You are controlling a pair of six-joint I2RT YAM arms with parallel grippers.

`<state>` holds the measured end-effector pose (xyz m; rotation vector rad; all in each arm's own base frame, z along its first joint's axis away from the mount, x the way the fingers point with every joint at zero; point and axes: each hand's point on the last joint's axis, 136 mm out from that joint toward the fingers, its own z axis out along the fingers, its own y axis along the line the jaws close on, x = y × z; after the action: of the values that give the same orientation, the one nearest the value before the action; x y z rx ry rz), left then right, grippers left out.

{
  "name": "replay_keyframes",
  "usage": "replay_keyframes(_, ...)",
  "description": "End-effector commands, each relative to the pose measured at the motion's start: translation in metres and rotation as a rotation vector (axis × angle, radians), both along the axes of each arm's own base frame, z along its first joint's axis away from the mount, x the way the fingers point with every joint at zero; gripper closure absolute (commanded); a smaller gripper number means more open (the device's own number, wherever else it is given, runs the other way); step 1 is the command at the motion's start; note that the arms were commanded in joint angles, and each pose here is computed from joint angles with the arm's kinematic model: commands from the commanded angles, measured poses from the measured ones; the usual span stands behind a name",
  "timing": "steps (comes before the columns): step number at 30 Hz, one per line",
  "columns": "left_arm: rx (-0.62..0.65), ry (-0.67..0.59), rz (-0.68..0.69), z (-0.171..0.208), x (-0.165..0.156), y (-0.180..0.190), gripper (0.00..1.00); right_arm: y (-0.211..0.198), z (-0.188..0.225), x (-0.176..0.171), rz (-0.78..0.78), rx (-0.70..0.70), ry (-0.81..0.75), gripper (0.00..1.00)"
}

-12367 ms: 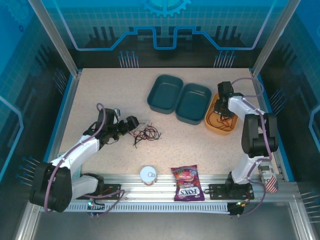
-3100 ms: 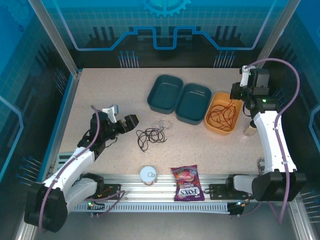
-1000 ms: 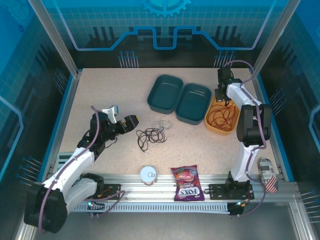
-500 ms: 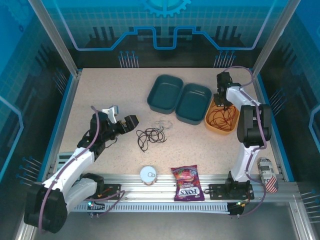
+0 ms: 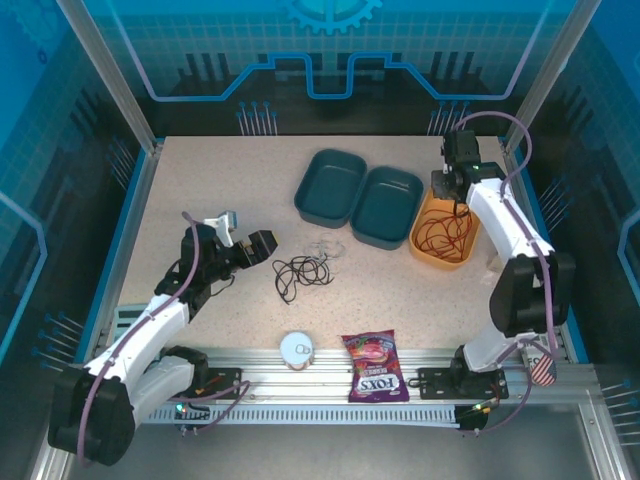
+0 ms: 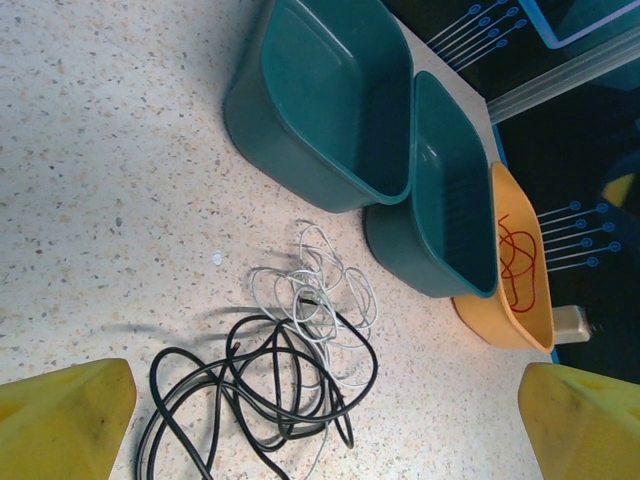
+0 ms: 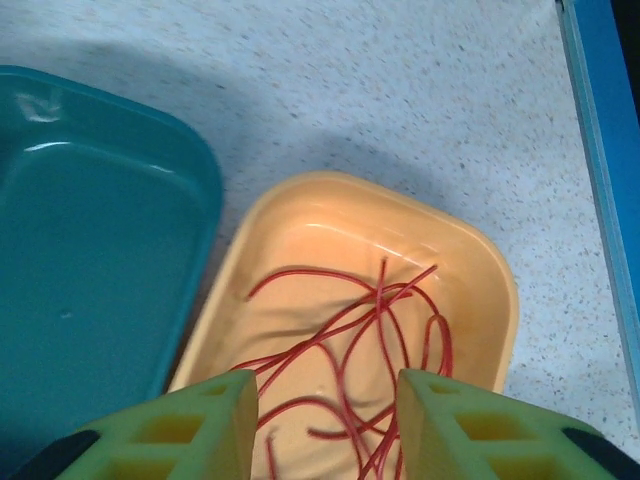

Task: Untangle the cables

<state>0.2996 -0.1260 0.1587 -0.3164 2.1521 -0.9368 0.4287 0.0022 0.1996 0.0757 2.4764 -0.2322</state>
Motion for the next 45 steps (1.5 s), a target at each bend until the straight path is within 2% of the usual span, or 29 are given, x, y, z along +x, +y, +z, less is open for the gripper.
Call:
replay_keyframes(1, 0.022, 0.046, 0.017, -0.010, -0.002, 0.002, 0.01, 0.035, 0.006, -0.023, 0.057, 0.078, 0.009, 0.58)
replay_keyframes(7, 0.058, 0.072, 0.022, -0.013, 0.002, 0.000, 0.01, 0.104, 0.017, -0.050, 0.171, 0.203, -0.047, 0.52)
replay_keyframes(9, 0.077, 0.089, 0.013, -0.016, 0.003, -0.003, 0.01, 0.130, 0.019, -0.057, 0.225, 0.269, -0.060, 0.47)
replay_keyframes(10, 0.086, 0.096, 0.004, -0.018, 0.004, -0.007, 0.01, 0.143, 0.019, -0.061, 0.249, 0.308, -0.065, 0.40)
replay_keyframes(11, 0.094, 0.106, -0.005, -0.020, 0.004, -0.010, 0.01, 0.156, 0.020, -0.065, 0.282, 0.343, -0.067, 0.23)
replay_keyframes(12, 0.103, 0.109, -0.013, -0.022, 0.004, -0.014, 0.01, 0.168, 0.020, -0.068, 0.311, 0.373, -0.067, 0.00)
replay_keyframes(15, 0.130, 0.134, -0.024, -0.028, 0.005, -0.024, 0.01, 0.197, 0.020, -0.077, 0.370, 0.413, -0.053, 0.00)
replay_keyframes(25, 0.127, 0.253, 0.033, -0.053, 0.006, -0.027, 0.01, 0.263, 0.001, -0.109, 0.456, 0.413, 0.032, 0.00)
replay_keyframes(28, 0.137, 0.301, 0.048, -0.062, 0.004, -0.027, 0.01, 0.276, -0.015, -0.116, 0.452, 0.416, 0.087, 0.00)
replay_keyframes(35, 0.129, 0.390, 0.048, -0.084, -0.005, -0.033, 0.02, 0.282, -0.053, -0.123, 0.390, 0.407, 0.194, 0.11)
replay_keyframes(40, 0.153, 0.428, 0.014, -0.098, -0.009, -0.044, 0.08, 0.283, -0.065, -0.118, 0.357, 0.373, 0.238, 0.13)
replay_keyframes(45, 0.138, 0.448, 0.000, -0.108, -0.008, -0.054, 0.25, 0.283, -0.068, -0.109, 0.337, 0.322, 0.259, 0.15)
